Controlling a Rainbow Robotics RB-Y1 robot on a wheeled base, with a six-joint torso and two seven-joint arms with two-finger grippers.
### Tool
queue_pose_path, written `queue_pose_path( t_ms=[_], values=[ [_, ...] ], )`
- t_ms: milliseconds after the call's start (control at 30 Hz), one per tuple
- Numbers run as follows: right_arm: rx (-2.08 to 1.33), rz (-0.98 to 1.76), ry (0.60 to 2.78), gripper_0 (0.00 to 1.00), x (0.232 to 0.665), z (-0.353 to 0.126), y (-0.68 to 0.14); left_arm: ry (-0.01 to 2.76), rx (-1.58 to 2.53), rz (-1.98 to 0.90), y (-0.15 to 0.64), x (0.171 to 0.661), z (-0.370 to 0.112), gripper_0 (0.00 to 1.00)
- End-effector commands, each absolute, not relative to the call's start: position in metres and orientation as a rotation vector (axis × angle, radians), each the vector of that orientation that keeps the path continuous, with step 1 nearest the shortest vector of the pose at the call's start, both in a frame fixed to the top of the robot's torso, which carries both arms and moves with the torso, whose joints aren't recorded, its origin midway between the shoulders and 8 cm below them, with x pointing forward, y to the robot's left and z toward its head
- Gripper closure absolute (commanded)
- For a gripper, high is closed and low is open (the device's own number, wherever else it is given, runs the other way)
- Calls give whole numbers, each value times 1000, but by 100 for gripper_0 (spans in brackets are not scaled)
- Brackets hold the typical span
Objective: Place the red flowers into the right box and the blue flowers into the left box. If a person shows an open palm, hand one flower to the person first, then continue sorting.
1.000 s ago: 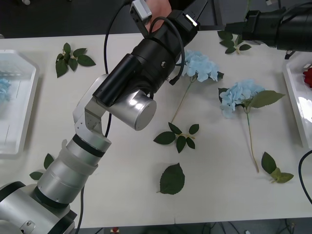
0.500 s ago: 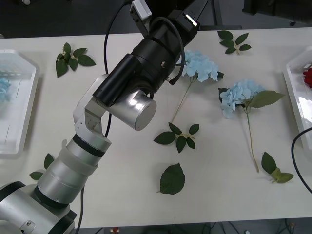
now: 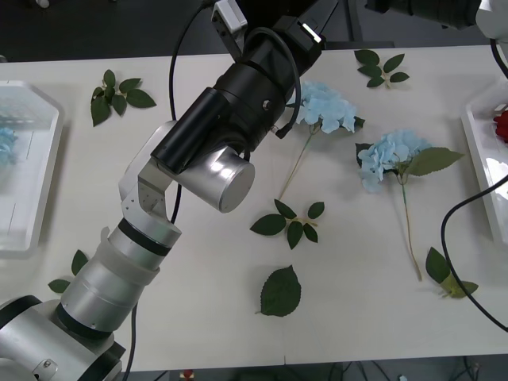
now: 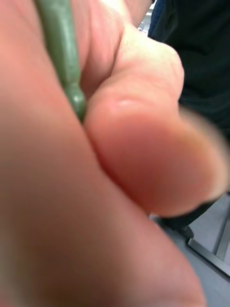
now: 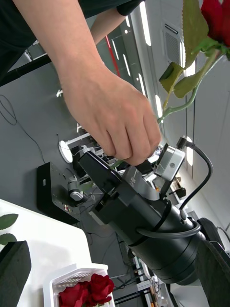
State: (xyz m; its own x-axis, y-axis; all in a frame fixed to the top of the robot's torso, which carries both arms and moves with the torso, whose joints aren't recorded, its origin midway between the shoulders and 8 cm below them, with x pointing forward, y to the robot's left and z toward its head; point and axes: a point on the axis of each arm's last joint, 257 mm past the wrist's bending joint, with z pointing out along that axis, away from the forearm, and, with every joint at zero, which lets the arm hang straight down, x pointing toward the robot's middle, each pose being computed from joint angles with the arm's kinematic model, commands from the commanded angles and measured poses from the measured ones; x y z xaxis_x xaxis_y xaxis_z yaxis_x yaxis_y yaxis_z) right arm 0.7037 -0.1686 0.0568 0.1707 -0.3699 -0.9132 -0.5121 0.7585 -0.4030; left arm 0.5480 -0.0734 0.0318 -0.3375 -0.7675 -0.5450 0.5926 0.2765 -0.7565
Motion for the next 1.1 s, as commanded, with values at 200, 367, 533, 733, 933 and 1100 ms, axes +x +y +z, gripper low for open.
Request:
queue_pose_path(
  t_ms=[200,367,533,733,933,1100],
  values=[
    [-798,104,1350,97,702,98,-140,1253,-189,-1414,-69,542,52,0],
    [-808,103,1359,58,702,93,-138,1253,-189,-1414,-69,542,52,0],
    [-817,99,1361,25,702,90,-137,1253,-189,-1414,-69,542,52,0],
    [-845,95,1380,4,700,82,-138,1253,-189,-1414,-69,542,52,0],
    [-894,104,1427,1,696,67,-145,1253,-189,-1414,-69,542,52,0],
    [-957,148,1543,1,689,28,-162,1253,-189,-1414,-69,542,52,0]
  ],
)
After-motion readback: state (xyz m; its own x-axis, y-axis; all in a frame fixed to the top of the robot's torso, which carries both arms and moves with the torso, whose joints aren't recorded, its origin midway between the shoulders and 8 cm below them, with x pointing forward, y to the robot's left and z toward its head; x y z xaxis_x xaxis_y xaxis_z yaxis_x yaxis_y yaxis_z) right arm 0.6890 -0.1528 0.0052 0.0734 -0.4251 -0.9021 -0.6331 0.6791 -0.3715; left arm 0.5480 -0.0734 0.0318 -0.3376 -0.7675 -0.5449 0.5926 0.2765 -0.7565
